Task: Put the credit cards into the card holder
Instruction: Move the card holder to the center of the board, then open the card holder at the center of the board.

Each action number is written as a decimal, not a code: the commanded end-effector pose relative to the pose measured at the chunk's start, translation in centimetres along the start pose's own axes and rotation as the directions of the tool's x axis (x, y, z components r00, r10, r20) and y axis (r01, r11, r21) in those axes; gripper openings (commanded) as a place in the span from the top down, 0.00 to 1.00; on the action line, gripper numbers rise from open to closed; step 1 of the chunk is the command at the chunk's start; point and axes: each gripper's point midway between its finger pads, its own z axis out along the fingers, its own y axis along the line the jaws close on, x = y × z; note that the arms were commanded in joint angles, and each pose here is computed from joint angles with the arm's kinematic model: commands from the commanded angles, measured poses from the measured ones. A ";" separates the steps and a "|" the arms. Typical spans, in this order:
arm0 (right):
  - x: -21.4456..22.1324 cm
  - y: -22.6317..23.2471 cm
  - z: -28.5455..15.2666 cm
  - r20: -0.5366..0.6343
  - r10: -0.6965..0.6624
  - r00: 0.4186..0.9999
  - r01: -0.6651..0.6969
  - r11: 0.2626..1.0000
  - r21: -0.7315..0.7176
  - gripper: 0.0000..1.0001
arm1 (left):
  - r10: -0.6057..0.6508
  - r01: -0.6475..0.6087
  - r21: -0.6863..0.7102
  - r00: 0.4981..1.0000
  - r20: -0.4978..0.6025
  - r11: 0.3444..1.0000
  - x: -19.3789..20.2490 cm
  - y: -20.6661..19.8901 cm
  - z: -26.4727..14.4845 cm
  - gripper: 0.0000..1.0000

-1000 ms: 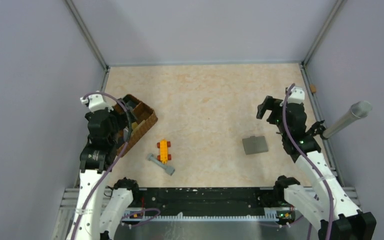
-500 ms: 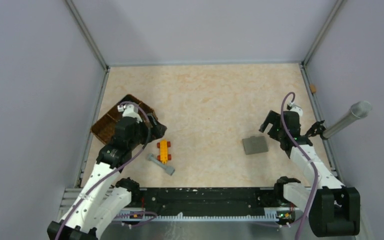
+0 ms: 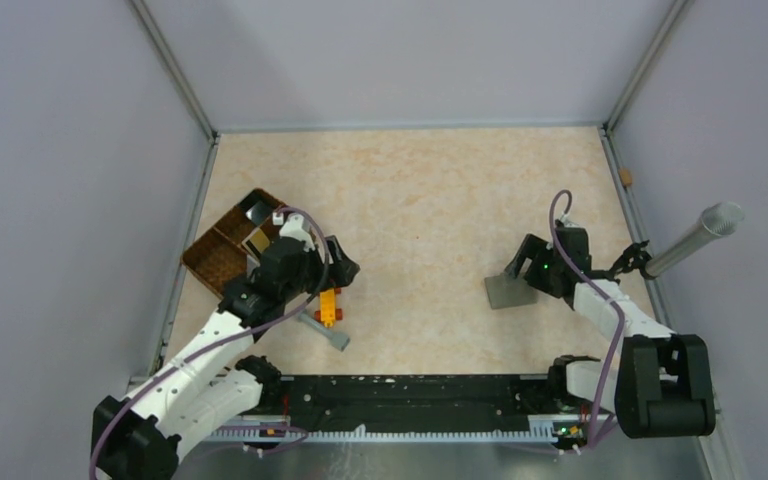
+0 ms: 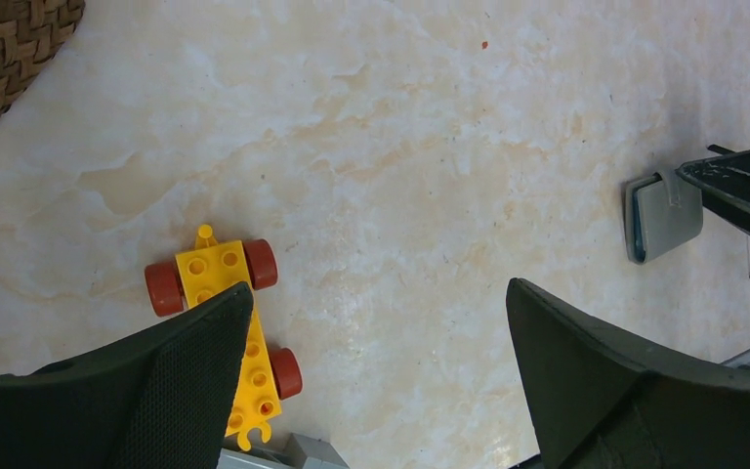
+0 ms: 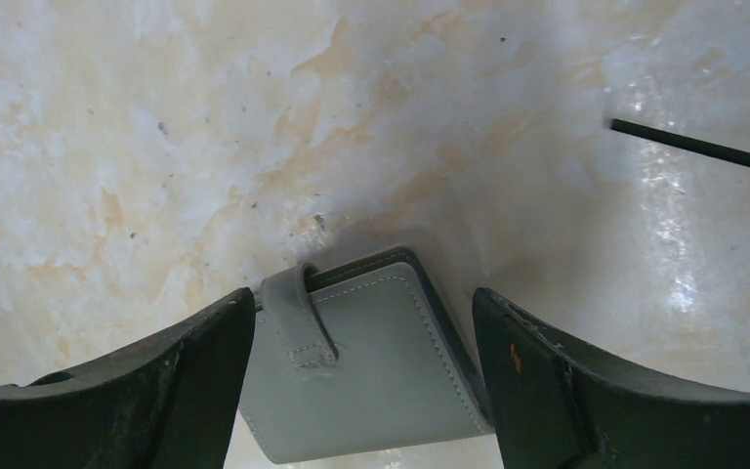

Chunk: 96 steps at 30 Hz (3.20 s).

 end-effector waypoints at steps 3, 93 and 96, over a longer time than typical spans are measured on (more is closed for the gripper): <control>1.9 2.4 -0.2 -0.071 -0.013 0.997 0.004 0.992 -0.129 0.21 | 0.046 -0.051 0.053 0.995 0.085 0.997 -1.6 -1.8 0.3 0.01; 0.9 27.8 -16.5 -0.095 -0.099 0.991 -0.037 0.477 -0.878 0.21 | 0.275 -0.268 0.509 0.959 0.064 0.818 2.5 -16.3 -1.7 0.62; 1.5 27.9 -14.9 -0.122 -0.080 0.989 -0.057 0.553 -0.831 0.23 | 0.268 -0.273 0.459 0.960 0.078 0.845 2.3 -15.3 -1.1 0.62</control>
